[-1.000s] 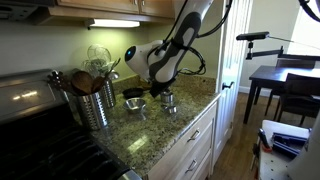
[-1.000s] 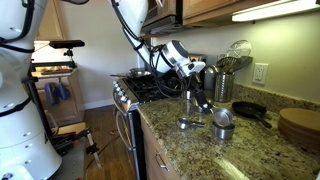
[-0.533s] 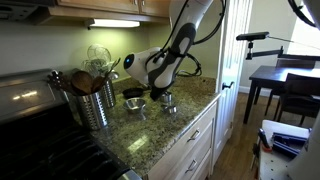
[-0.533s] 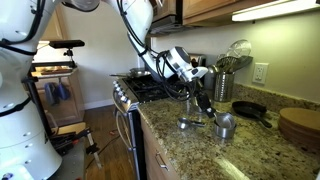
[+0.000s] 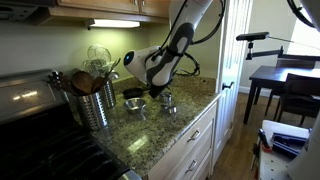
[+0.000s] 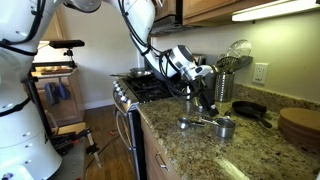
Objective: Stack the cups
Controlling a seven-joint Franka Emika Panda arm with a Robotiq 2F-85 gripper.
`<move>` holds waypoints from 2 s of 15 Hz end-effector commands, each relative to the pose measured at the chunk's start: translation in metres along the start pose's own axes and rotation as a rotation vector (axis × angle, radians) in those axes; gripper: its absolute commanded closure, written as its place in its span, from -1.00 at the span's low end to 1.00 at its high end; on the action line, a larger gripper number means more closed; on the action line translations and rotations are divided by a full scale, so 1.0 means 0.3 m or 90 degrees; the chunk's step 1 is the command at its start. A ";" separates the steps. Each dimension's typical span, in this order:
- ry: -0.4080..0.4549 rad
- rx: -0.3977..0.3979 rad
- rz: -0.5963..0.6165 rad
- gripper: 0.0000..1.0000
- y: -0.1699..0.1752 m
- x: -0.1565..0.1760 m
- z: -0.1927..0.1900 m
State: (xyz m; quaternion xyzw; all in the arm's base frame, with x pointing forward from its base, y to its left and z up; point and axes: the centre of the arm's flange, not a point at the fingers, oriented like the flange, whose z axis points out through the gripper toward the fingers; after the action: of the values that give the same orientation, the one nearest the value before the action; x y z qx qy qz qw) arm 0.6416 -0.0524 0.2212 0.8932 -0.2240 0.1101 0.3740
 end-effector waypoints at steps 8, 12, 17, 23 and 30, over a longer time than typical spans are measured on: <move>-0.179 0.197 0.068 -1.00 0.119 -0.046 -0.061; -0.231 0.229 0.074 -1.00 0.134 -0.099 -0.034; -0.281 0.223 0.083 -1.00 0.195 -0.181 0.038; -0.317 0.286 0.133 -1.00 0.257 -0.216 0.120; -0.328 0.310 0.152 -0.34 0.300 -0.223 0.163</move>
State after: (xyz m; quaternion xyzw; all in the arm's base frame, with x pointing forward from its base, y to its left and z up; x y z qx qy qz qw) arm 0.5596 -0.1178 0.2079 0.9203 -0.3801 -0.0336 0.0859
